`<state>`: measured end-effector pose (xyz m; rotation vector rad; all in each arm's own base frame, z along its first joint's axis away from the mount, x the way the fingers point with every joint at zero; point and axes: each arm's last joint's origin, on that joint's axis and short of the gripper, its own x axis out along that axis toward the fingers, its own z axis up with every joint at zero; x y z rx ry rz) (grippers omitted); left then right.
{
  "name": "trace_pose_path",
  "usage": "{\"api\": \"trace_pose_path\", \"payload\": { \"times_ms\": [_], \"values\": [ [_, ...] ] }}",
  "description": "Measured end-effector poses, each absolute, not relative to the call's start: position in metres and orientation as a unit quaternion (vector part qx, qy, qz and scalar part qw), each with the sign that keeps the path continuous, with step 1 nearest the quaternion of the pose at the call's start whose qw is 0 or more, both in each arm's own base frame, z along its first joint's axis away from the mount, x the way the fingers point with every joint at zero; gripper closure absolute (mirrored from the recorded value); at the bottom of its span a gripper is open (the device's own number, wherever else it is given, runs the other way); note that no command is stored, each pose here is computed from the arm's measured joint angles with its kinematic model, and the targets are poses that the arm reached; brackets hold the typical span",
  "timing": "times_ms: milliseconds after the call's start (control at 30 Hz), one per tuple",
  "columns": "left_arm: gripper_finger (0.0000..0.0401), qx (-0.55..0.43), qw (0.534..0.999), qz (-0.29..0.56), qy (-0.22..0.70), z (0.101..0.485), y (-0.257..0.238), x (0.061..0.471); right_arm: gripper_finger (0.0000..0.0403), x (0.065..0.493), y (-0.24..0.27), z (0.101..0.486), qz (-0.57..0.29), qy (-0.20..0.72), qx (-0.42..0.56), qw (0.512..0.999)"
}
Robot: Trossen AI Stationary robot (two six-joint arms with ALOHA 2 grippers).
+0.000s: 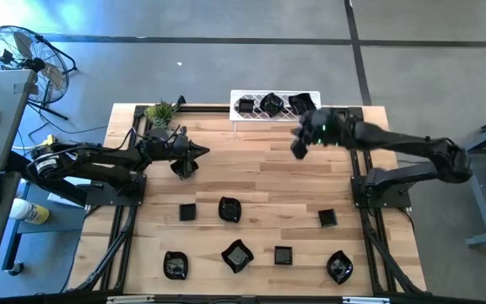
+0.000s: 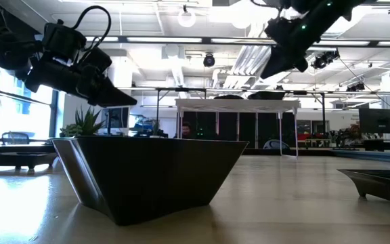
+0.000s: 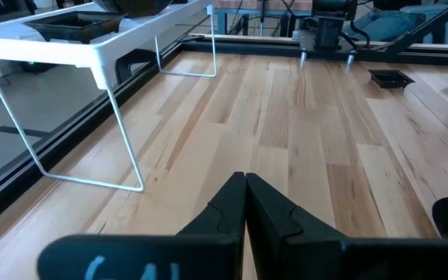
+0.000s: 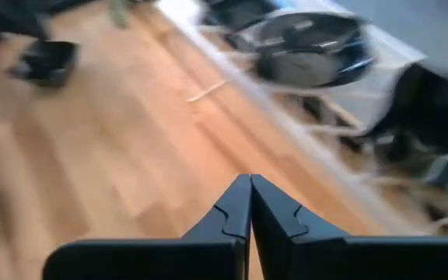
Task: Pick & Place Mini shaped plates
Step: Stack the leaf shaped plate on top of the leaf shaped plate on the shelf
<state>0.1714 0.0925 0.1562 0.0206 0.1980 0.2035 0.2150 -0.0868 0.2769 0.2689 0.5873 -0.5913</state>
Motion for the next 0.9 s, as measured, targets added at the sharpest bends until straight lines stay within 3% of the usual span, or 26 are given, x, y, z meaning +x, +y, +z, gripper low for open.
{"api": "trace_pose_path", "payload": {
  "times_ms": [233,567,700,900],
  "values": [
    [0.0397,0.016,0.990,0.100,0.101,0.156,0.092,0.171,0.0369,0.214,-0.022,0.265,-0.246,0.341,0.177,0.890],
    [0.0397,0.017,0.989,0.100,0.104,0.155,0.092,0.171,0.0287,0.193,0.039,0.237,-0.222,0.508,0.248,0.794],
    [0.0397,0.017,0.989,0.100,0.104,0.155,0.092,0.171,0.0258,0.215,0.049,0.228,-0.204,0.482,0.267,0.809],
    [0.0397,0.017,0.989,0.100,0.104,0.155,0.092,0.171,0.0230,0.273,0.057,0.208,-0.171,0.370,0.312,0.858]
  ]
}}
